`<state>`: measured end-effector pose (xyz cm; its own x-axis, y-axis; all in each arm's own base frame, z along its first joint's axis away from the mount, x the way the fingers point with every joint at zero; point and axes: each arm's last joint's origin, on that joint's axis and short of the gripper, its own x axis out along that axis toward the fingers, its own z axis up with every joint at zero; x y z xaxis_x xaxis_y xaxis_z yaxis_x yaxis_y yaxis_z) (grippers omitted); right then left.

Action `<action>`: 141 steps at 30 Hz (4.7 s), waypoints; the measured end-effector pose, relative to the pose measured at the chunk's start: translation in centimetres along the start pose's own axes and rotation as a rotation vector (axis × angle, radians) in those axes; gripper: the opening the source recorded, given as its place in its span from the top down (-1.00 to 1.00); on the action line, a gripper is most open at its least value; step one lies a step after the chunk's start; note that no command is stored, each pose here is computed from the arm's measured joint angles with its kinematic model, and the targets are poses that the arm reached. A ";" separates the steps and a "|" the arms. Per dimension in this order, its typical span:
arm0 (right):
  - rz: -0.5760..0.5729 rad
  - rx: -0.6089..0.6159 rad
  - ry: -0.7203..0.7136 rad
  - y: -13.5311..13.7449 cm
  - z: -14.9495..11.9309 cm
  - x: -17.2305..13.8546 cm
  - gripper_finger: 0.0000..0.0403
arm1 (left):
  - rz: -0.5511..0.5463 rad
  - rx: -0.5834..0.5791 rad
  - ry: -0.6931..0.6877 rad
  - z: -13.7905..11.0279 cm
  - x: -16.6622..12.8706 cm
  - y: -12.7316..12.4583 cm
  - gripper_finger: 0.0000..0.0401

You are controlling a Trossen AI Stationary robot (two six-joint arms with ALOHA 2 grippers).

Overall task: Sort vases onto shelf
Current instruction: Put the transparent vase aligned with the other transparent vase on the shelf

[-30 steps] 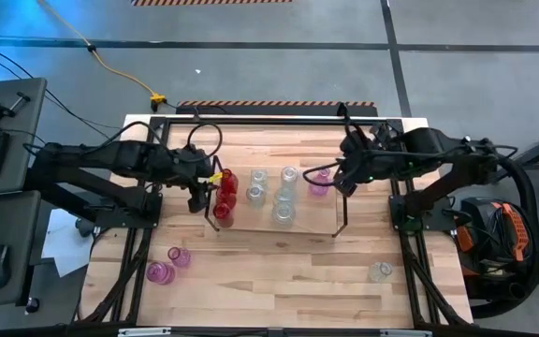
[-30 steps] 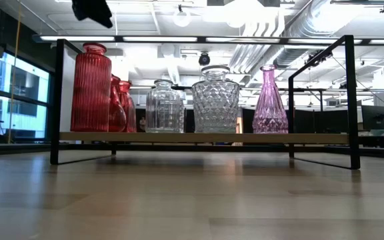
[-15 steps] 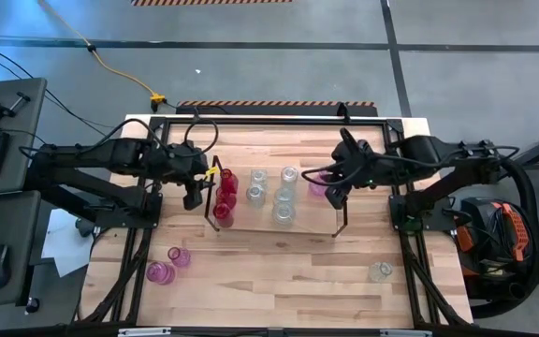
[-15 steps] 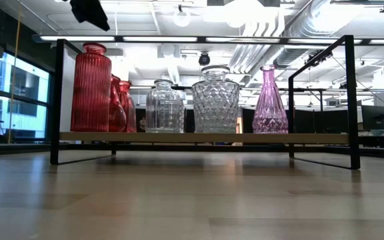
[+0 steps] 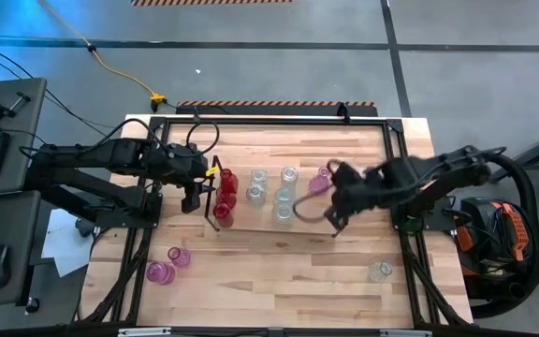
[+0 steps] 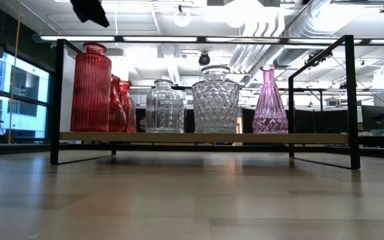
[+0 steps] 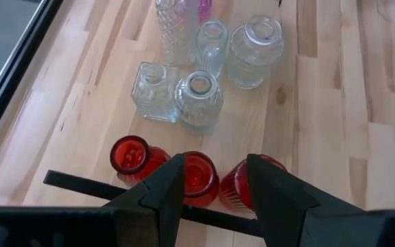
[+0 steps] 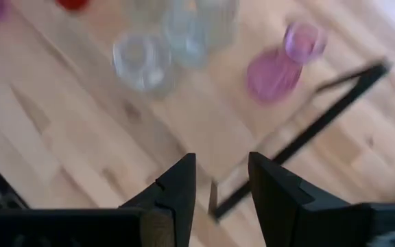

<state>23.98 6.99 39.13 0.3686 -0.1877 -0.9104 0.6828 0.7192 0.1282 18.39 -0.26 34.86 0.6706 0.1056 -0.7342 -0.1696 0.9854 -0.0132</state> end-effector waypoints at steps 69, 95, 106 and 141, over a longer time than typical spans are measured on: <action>-0.346 0.494 0.391 9.5 -17.4 3.8 0.42 | -0.243 0.001 -0.137 1.0 -0.7 -3.6 0.27; -0.555 0.407 0.404 7.0 -18.8 8.6 0.42 | -0.321 -0.011 -0.110 0.9 -0.8 -3.8 0.27; -0.564 0.409 0.360 6.8 -19.6 8.2 0.42 | -0.320 -0.011 -0.111 0.9 -0.8 -3.8 0.27; -0.558 0.400 0.293 7.0 -20.3 8.6 0.42 | -0.319 -0.002 -0.113 0.9 -0.8 -3.8 0.27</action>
<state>19.13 23.98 24.21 -0.2447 -0.2276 -0.9425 0.9173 0.2606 -0.3011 19.15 -3.99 36.08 0.7661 -0.1937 -0.6128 0.0604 0.9710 -0.2314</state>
